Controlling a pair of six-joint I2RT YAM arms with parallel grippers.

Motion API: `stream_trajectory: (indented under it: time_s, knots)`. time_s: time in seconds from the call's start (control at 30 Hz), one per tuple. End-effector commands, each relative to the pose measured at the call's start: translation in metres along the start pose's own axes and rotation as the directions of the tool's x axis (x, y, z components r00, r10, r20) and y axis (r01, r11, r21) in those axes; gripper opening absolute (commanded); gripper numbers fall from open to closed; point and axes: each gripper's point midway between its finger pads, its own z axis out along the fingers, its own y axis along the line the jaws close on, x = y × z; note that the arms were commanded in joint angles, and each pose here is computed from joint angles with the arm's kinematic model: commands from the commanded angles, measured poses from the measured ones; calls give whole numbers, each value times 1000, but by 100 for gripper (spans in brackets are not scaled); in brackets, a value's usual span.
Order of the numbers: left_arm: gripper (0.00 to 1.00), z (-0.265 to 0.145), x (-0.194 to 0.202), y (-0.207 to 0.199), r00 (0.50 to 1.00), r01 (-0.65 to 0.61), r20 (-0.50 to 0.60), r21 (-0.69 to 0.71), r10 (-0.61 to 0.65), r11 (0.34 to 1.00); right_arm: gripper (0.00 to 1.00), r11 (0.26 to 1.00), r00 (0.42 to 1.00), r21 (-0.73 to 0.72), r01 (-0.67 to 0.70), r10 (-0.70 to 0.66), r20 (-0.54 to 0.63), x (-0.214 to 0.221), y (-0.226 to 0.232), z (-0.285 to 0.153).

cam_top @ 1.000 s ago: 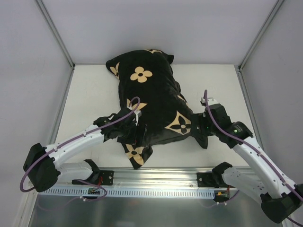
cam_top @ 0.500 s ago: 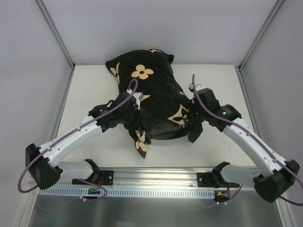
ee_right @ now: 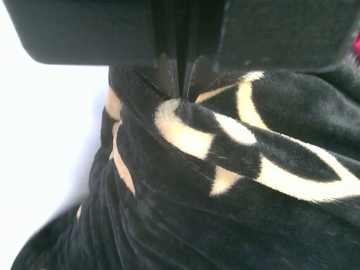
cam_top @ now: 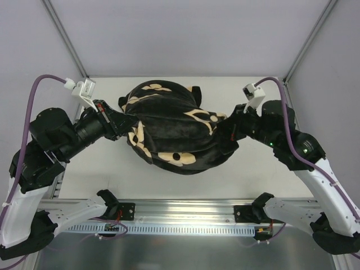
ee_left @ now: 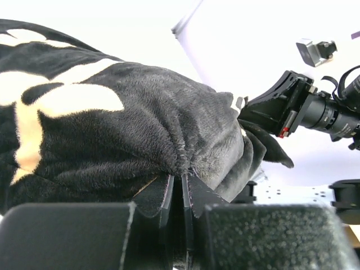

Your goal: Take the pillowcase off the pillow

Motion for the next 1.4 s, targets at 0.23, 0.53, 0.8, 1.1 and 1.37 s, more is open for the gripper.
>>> stream_trajectory:
  time_s: [0.23, 0.53, 0.8, 1.1, 1.37]
  knots:
    - [0, -33, -65, -15, 969, -32, 246, 16, 28, 999, 1, 997, 981, -80, -21, 5, -193, 37, 41, 72]
    - [0, 40, -66, -66, 986, -154, 92, 175, 139, 973, 1, 927, 944, -365, 90, -196, -265, 65, 142, 91]
    - [0, 176, -60, -65, 975, -221, 1, 125, 223, 967, 1, 986, 989, -126, 106, -118, -90, 87, 53, 40]
    - [61, 317, 31, -43, 959, -78, -257, 177, 123, 981, 1, 851, 919, 403, -337, 391, -58, 184, -98, 8]
    - [99, 300, 42, -40, 940, -72, -313, 206, 135, 976, 1, 767, 884, 472, -434, 464, 59, 184, -124, -6]
